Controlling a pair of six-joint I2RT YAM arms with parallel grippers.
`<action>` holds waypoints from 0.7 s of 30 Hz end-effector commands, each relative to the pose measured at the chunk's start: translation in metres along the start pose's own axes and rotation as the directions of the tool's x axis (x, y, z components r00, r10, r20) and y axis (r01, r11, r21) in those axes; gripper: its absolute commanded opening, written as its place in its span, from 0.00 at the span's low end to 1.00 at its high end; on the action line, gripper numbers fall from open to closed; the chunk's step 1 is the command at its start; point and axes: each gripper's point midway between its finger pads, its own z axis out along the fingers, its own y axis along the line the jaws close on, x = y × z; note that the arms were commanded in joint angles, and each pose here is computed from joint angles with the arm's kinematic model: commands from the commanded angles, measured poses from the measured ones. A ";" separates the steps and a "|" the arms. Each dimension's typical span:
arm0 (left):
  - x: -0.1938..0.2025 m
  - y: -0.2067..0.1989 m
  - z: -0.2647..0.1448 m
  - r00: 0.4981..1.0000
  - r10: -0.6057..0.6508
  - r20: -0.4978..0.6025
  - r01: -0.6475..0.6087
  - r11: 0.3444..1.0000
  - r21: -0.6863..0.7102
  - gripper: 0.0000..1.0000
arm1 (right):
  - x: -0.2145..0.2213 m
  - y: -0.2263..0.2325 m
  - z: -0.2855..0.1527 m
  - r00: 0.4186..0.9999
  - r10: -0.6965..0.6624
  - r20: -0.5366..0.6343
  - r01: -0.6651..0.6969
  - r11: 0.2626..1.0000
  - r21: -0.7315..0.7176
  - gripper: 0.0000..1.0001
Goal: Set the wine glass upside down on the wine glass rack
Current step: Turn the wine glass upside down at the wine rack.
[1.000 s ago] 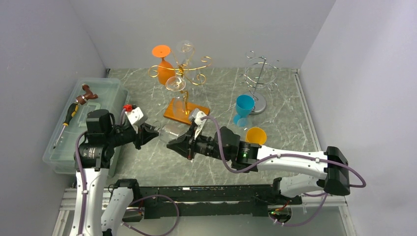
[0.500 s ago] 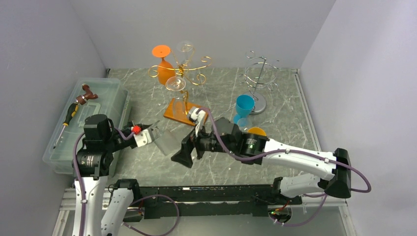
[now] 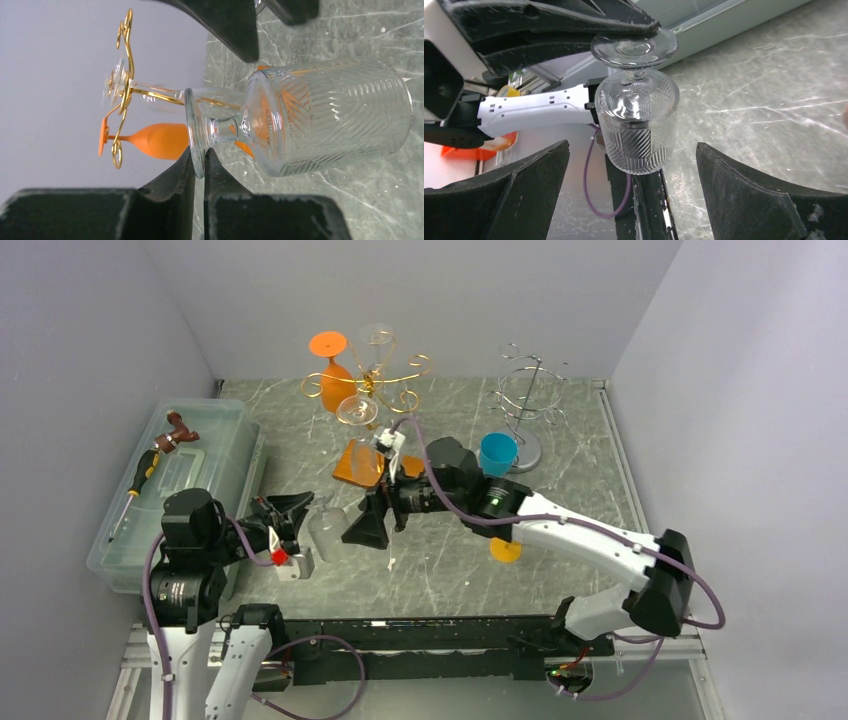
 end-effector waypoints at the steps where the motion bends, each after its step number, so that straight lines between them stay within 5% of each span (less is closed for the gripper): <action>1: -0.021 0.020 0.000 0.980 0.180 0.085 -0.176 0.983 -0.050 0.00 | -0.008 0.021 0.016 0.999 -0.026 0.043 0.033 0.986 -0.165 1.00; 21: -0.030 0.042 -0.002 0.971 0.220 0.091 -0.210 0.972 -0.101 0.00 | 0.005 -0.010 0.064 0.979 -0.125 0.161 0.138 0.988 -0.072 1.00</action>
